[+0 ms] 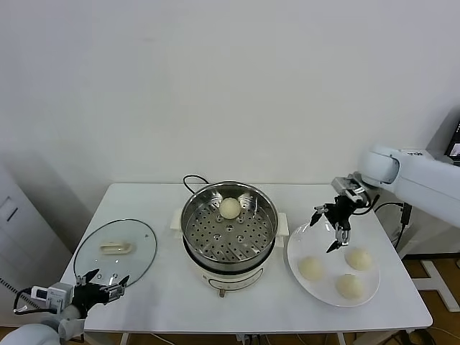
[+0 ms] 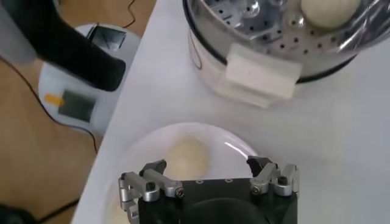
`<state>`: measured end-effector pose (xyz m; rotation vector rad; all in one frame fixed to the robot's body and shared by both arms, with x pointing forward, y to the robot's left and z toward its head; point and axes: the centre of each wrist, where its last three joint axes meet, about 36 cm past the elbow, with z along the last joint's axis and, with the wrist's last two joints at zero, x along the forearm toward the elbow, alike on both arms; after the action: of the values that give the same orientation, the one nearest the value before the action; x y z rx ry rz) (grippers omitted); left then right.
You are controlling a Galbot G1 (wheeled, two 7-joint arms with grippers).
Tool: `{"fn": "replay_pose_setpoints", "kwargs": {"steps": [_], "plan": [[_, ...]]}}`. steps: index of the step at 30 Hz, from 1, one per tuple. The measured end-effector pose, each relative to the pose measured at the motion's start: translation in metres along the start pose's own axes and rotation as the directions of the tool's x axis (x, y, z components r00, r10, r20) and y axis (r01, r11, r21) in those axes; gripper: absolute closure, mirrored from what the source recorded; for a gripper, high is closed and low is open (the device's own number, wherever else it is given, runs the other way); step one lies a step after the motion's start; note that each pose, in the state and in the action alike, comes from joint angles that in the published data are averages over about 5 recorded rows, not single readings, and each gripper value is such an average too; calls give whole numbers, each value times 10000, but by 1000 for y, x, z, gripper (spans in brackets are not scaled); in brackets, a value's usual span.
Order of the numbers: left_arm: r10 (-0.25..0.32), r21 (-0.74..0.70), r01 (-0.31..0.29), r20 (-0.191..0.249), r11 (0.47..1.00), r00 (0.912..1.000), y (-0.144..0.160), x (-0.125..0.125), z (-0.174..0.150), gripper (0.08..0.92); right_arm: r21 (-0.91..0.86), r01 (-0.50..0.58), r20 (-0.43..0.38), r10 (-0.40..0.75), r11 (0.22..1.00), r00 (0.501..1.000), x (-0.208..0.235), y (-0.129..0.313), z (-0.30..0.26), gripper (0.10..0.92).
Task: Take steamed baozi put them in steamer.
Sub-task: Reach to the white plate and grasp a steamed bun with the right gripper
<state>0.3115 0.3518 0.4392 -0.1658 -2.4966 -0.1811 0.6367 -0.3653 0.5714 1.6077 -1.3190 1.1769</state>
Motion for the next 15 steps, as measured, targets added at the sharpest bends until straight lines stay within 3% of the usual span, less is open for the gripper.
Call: {"fn": "replay_pose_setpoints", "kwargs": {"steps": [15], "plan": [[-63, 66, 63, -33, 10000, 10000, 0, -1, 2, 177, -647, -101, -446, 73, 9979, 9990, -55, 15, 11, 200]]}}
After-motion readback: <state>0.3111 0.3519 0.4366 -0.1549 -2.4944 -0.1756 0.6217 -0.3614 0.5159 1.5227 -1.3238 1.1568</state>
